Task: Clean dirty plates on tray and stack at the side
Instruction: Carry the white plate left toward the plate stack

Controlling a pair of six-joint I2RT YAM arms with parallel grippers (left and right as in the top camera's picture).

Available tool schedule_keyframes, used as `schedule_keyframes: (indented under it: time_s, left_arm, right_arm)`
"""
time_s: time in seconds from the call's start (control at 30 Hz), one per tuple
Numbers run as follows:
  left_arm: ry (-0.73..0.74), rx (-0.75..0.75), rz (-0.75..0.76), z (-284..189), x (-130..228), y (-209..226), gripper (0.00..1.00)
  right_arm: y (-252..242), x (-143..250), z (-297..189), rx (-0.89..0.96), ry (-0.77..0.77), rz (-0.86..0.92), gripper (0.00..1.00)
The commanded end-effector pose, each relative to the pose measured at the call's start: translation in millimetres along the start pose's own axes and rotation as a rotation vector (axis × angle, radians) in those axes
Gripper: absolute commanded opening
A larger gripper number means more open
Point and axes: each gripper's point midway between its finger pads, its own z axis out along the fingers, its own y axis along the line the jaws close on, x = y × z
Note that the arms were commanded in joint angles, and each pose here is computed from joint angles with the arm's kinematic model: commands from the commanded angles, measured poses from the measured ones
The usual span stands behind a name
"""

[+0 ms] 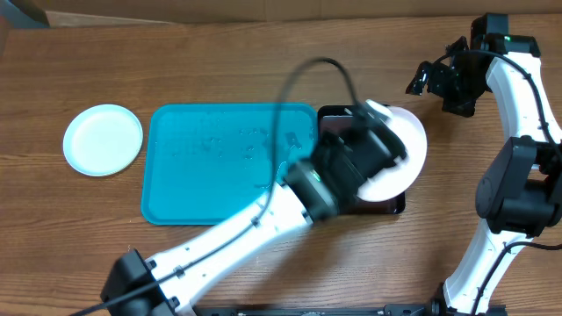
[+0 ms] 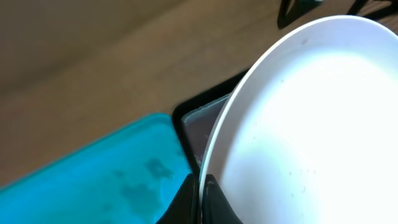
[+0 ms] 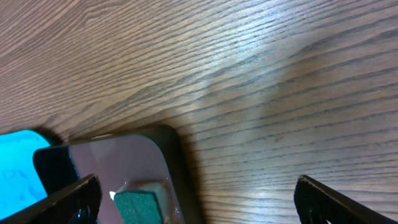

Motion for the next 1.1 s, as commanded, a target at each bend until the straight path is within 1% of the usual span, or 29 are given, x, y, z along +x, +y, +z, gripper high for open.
schedule_keyframes:
  time_s: [0.0,0.1,0.17,0.23,0.3,0.4,0.5,0.6,0.7,0.83,0.93,1.07]
  left_arm:
    - [0.124,0.245,-0.215,13.7,4.3,3.7,0.04]
    - [0.221,0.334,-0.391,25.3,9.6,42.4,0.04]
    - [0.275,0.358,-0.507,30.2,15.6,74.3,0.04]
    - [0.31,0.36,-0.612,33.5,22.9,112.8,0.04]
    - [0.33,0.317,-0.7,35.7,32.9,151.0,0.04]
    - [0.352,0.207,-0.833,34.7,55.7,215.6,0.04]
    - [0.357,0.103,-0.931,27.7,79.7,271.7,0.04]
    - [0.362,-0.077,-1.017,16.1,112.4,332.2,0.04]
    - [0.372,-0.233,-1.096,0.6,145.4,379.5,0.04]
    - [0.377,-0.343,-1.197,-17.4,180.8,416.7,0.04]
    - [0.383,-0.466,-1.304,-32.6,213.2,441.9,0.04]
    - [0.364,-0.583,-1.375,-46.7,246.0,468.0,0.04]
  right_arm:
    - [5.8,-6.1,-14.4,-0.008,-0.04,-0.008,1.0]
    - [5.8,-6.1,-14.4,-0.008,-0.04,-0.008,1.0]
    - [5.8,-6.1,-14.4,-0.008,-0.04,-0.008,1.0]
    - [5.8,-6.1,-14.4,-0.008,-0.04,-0.008,1.0]
    - [5.8,-6.0,-14.4,-0.008,-0.04,-0.008,1.0]
    - [5.7,-6.1,-14.4,-0.008,-0.04,-0.008,1.0]
    - [5.7,-6.0,-14.4,-0.008,-0.04,-0.008,1.0]
    - [5.8,-6.1,-14.4,-0.008,-0.04,-0.008,1.0]
    - [5.8,-6.1,-14.4,-0.008,-0.04,-0.008,1.0]
    - [5.8,-6.0,-14.4,-0.008,-0.04,-0.008,1.0]
    - [5.8,-6.1,-14.4,-0.008,-0.04,-0.008,1.0]
    - [5.8,-6.1,-14.4,-0.008,-0.04,-0.008,1.0]
